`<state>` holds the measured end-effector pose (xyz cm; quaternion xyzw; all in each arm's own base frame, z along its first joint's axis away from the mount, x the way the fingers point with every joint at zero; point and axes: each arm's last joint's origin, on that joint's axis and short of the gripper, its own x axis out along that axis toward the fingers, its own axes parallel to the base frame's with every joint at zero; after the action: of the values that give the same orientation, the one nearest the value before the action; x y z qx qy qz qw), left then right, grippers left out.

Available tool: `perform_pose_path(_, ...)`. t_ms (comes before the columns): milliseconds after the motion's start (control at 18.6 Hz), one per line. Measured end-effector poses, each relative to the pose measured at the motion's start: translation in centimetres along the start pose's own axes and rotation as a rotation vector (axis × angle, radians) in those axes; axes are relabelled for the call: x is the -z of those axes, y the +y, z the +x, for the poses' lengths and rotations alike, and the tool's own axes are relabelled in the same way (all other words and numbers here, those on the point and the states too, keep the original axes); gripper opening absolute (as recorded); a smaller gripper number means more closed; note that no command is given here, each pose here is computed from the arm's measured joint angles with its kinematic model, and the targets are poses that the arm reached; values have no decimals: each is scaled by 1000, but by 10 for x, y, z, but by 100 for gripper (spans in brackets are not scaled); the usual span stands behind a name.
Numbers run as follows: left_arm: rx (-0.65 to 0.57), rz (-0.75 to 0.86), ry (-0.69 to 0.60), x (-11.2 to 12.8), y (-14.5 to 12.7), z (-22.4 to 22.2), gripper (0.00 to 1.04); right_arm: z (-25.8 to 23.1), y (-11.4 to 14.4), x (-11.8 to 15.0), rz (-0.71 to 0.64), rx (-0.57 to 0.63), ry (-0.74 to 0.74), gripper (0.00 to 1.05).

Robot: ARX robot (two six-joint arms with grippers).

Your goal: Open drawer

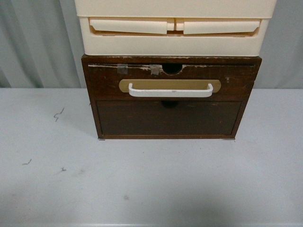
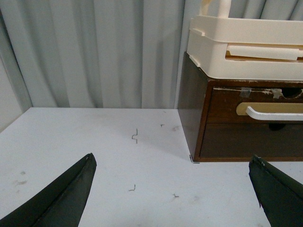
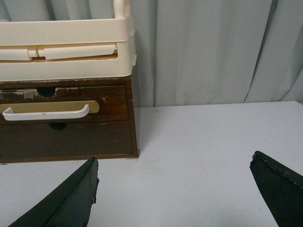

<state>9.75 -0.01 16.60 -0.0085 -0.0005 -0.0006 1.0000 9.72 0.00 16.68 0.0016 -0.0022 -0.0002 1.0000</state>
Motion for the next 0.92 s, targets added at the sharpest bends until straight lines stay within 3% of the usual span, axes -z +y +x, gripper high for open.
perform_pose_path(377, 0, 0, 0, 0, 0, 0, 98, 0, 0, 2, -1, 6, 31, 98)
perform_pose_path(431, -51, -20, 198, 1, 1, -1, 98, 1, -1, 2, 11, 27, 278, 98)
perform_pose_path(485, -68, -68, 407, -5, 1, 6, 98, 9, -5, -3, 76, 48, 455, 98)
perform_pose_path(538, -49, -162, 492, -21, 1, 22, 98, 22, -11, -10, 191, 47, 517, 98)
perform_pose_path(646, 97, -375, 482, -45, -11, 57, 98, 50, -11, -13, 453, -62, 573, 98)
perform_pose_path(808, 251, -672, 599, -24, -41, 111, 98, 101, 1, 10, 830, -209, 672, 98)
perform_pose_path(915, 269, -804, 620, -9, -61, 150, 98, 147, 11, 10, 913, -263, 607, 98)
